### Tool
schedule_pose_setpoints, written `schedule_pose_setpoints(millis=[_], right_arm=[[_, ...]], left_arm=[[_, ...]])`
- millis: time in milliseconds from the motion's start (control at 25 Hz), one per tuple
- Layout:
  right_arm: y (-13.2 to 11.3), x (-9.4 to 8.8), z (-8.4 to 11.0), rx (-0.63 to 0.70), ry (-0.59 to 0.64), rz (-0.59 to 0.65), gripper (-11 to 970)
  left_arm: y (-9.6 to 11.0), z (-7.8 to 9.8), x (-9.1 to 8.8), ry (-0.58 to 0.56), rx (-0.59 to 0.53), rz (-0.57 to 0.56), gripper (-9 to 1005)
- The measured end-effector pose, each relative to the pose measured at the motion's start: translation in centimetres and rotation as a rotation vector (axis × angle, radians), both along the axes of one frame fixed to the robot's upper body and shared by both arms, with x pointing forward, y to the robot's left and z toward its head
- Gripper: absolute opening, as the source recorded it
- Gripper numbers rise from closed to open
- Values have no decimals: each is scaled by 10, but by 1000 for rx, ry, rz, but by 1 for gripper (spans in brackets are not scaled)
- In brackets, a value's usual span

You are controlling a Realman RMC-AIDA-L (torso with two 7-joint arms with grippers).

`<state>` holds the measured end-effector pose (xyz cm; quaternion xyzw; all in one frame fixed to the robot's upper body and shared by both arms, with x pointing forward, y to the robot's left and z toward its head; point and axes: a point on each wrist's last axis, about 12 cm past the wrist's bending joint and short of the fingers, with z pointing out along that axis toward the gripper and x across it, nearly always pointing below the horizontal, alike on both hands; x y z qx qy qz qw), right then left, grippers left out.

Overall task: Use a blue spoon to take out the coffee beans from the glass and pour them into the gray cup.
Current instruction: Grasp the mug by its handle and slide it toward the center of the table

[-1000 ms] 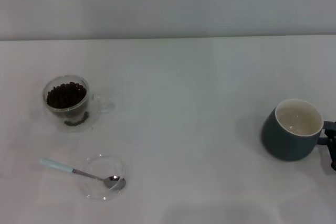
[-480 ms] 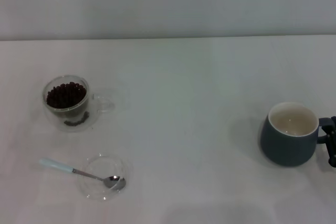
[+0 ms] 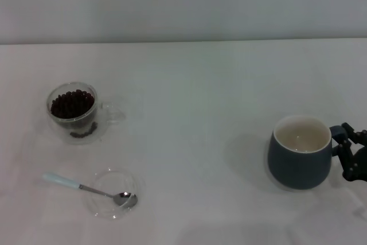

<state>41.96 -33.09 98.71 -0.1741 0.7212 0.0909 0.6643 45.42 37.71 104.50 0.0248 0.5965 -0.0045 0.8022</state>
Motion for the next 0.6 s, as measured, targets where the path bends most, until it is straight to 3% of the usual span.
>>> schedule_pose_setpoints(millis=[600], right_arm=[[35,22,10,71,-13,221,135]], left_arm=[[-2,-2,-4,4,-5,-6,711]])
